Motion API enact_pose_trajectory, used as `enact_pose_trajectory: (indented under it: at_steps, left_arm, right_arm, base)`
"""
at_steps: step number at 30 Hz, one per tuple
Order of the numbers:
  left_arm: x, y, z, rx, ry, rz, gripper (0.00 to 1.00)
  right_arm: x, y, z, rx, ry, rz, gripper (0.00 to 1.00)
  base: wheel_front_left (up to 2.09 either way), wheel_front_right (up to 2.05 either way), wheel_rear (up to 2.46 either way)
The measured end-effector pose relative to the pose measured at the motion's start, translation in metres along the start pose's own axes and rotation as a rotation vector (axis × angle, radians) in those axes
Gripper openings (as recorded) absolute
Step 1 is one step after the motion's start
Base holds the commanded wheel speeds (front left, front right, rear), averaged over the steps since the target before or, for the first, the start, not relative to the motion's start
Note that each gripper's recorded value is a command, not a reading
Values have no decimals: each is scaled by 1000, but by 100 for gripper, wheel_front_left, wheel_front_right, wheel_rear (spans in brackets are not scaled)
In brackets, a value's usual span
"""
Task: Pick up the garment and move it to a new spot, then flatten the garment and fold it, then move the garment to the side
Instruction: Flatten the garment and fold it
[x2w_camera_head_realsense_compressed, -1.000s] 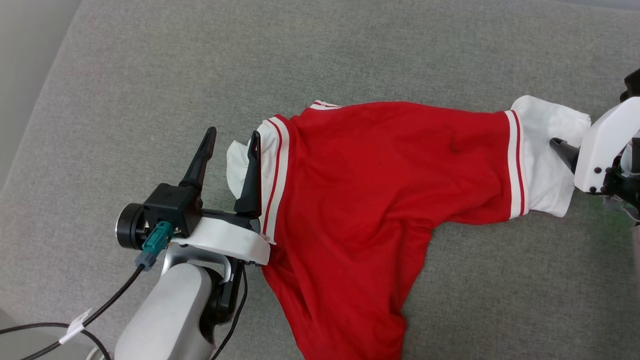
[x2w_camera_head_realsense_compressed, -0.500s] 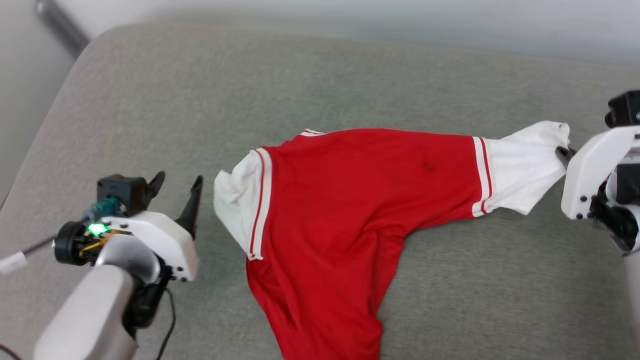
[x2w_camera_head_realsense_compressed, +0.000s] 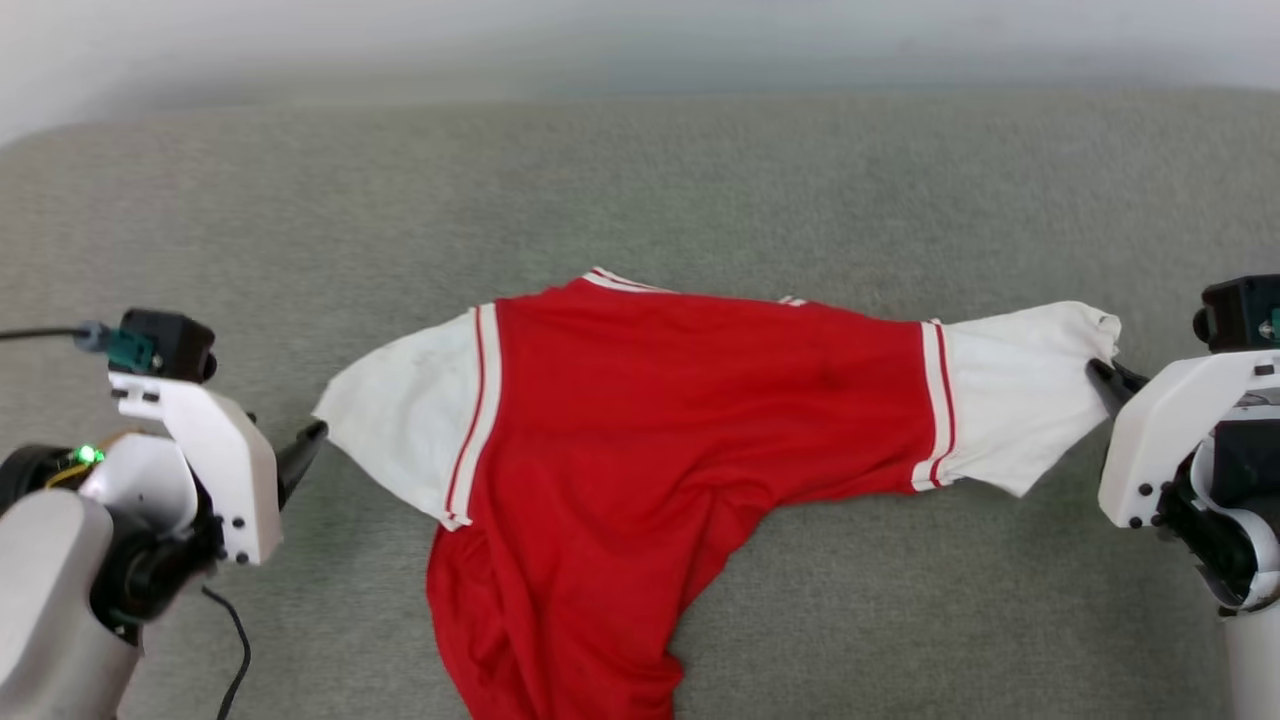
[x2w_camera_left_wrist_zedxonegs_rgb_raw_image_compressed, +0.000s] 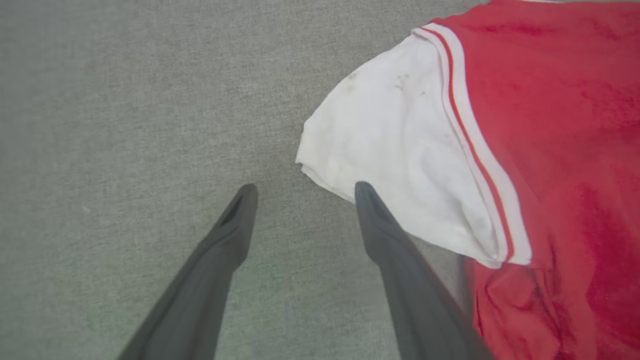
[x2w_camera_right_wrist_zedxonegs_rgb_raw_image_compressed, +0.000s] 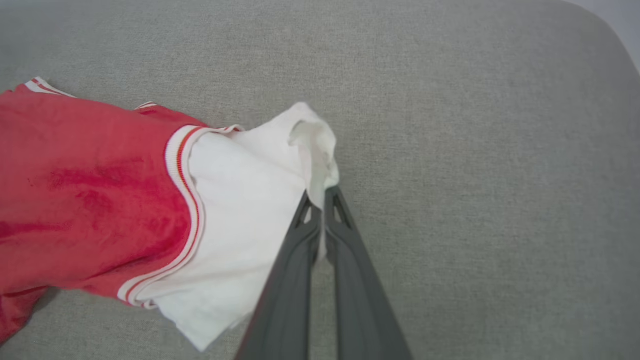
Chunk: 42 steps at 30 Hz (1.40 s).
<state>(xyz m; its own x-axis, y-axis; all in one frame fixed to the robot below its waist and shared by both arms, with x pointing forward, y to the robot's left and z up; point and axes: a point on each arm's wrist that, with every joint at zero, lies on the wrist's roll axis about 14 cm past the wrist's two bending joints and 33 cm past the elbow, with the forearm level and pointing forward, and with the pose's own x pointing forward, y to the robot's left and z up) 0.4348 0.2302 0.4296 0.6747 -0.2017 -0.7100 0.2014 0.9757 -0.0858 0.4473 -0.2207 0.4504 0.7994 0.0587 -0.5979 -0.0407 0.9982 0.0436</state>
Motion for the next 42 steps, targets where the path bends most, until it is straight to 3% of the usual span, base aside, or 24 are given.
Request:
enact_pose_trajectory:
  at_steps: [12,13,14,22,31,42]
  left_arm:
    - [69,-19,-12,-10,249,-94,98]
    - [72,-21,-15,-15,274,-99,55]
    - [75,-25,-20,-40,316,-115,0]
    - [70,-29,-6,19,198,-92,0]
    - [19,-16,104,104,-218,70,0]
    - [-50,-22,220,134,-597,166,0]
  right_arm:
    - [17,-13,-32,45,73,-33,0]
    - [18,-13,-34,49,78,-33,0]
    - [18,-14,-34,51,74,-34,0]
    - [12,-11,-12,31,-13,-23,0]
    - [-2,-17,23,10,-76,-34,0]
    - [-17,-15,135,-64,-309,-50,0]
  base:
    - [0,0,0]
    - [0,0,0]
    - [0,0,0]
    - [0,0,0]
    - [0,0,0]
    - [0,0,0]
